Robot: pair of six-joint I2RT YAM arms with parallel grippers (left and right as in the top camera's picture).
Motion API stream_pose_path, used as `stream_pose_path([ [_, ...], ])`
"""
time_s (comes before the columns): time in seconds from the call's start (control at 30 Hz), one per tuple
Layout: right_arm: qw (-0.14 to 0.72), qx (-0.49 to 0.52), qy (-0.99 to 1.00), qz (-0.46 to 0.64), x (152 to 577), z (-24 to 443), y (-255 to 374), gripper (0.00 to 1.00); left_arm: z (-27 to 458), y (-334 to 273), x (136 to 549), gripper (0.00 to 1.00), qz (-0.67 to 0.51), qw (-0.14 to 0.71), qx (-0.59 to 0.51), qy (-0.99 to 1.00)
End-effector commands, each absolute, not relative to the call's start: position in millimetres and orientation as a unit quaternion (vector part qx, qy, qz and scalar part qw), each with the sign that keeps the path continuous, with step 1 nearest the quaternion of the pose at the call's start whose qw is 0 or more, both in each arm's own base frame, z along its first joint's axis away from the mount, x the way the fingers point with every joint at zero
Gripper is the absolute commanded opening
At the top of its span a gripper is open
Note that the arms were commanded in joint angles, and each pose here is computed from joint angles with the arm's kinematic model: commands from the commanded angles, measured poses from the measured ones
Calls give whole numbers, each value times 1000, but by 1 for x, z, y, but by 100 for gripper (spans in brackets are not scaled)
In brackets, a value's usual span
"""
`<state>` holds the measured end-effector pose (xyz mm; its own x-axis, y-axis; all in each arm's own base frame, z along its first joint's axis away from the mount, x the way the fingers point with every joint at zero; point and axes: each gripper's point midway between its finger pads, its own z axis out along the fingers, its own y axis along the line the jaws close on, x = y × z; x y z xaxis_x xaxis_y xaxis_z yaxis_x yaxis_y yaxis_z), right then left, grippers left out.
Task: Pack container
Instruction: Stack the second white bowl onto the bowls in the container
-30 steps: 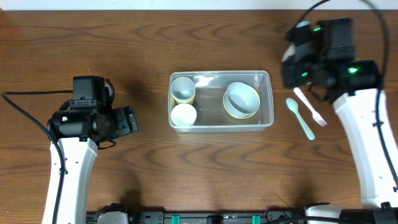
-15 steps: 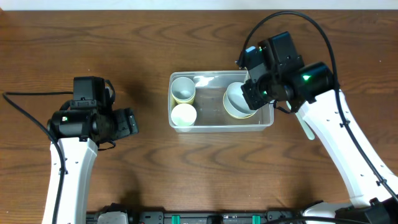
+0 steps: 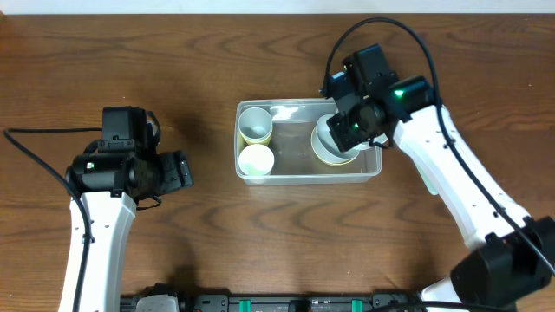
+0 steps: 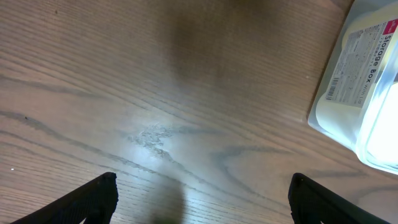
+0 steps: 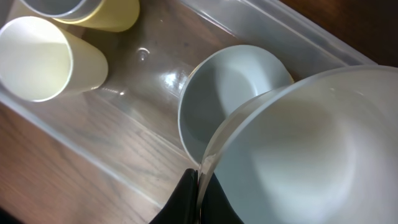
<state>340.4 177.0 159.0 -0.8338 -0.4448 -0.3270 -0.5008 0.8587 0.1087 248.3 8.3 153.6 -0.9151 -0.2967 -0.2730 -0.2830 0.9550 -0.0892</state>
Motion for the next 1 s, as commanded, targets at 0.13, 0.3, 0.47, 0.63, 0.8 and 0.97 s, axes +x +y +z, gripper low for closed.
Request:
stream_pose_path([
  [0.13,159,-252,949,100,345,160,188,2,153,10,248,88,-24,140,-157,977],
  [0.3,159,-254,949,101,345,160,189,11,153,10,248,88,-24,140,-157,977],
  [0.47,159,-257,948,101,344,160,191,47,153,10,248,88,-24,140,-157,977],
  [0.63,158,-262,947,102,341,160,195,49,153,10,248,88,-24,140,-157,977],
  [0.8,158,-262,947,102,341,160,195,49,153,10,248,88,-24,140,-157,977],
  [0.97,164,-254,948,94,346,161,191,40,153,10,248,88,-24,140,-157,977],
])
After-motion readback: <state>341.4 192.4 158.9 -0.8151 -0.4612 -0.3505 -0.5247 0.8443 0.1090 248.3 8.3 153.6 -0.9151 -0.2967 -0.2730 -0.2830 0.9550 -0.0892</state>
